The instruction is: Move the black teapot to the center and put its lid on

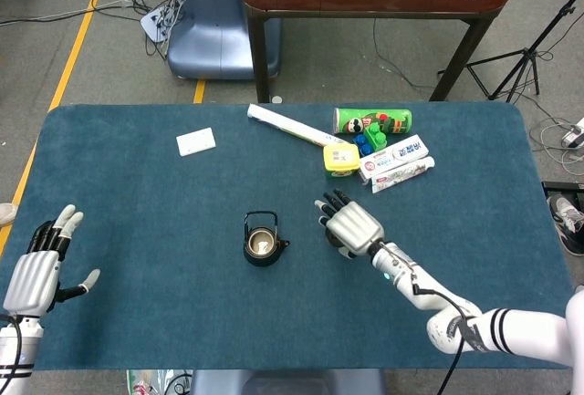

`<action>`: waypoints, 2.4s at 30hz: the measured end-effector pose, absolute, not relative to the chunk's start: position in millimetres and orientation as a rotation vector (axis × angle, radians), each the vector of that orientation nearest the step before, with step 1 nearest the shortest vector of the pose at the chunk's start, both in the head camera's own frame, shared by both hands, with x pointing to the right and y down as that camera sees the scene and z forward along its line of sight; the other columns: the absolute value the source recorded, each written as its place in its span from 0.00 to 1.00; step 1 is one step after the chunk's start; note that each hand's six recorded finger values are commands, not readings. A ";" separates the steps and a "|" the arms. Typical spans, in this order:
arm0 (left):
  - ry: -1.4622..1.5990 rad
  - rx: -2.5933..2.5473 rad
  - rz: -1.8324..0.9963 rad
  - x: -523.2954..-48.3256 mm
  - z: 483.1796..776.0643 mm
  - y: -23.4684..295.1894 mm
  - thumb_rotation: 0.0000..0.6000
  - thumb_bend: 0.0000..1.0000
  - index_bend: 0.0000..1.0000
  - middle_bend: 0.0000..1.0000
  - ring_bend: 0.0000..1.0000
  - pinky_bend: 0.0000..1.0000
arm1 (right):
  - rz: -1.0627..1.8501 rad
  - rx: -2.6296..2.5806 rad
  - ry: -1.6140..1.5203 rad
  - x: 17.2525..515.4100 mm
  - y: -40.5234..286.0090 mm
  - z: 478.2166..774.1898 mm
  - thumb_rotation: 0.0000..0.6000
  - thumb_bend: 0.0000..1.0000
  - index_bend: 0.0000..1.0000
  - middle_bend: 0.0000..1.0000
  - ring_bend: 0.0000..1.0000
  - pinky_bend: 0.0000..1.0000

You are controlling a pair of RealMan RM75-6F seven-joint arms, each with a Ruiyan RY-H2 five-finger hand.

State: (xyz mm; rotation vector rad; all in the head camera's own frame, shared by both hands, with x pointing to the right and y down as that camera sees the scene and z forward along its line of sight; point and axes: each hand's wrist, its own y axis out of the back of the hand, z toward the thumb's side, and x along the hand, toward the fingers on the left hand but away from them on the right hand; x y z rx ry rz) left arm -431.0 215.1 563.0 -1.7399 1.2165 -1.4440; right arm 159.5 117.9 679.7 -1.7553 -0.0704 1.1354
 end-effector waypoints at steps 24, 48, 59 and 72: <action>1.237 -1.733 -1.453 -439.6 555.4 219.6 1.00 0.25 0.00 0.00 0.00 0.00 | 0.922 -1.737 0.020 29.2 113.1 661.9 1.00 0.30 0.49 0.14 0.00 0.00; 1.258 -1.728 -1.461 -448.1 554.2 224.4 1.00 0.25 0.00 0.00 0.00 0.00 | 0.924 -1.671 0.084 0.5 125.3 685.3 1.00 0.30 0.42 0.12 0.00 0.00; 1.261 -1.719 -1.464 -451.0 554.4 225.4 1.00 0.25 0.00 0.00 0.00 0.00 | 0.943 -1.666 0.105 -3.3 127.6 685.6 1.00 0.31 0.17 0.08 0.00 0.00; 1.262 -1.721 -1.462 -451.2 554.4 225.8 1.00 0.25 0.00 0.00 0.00 0.00 | 0.940 -1.687 0.068 -2.9 122.6 674.6 1.00 0.31 0.14 0.07 0.00 0.00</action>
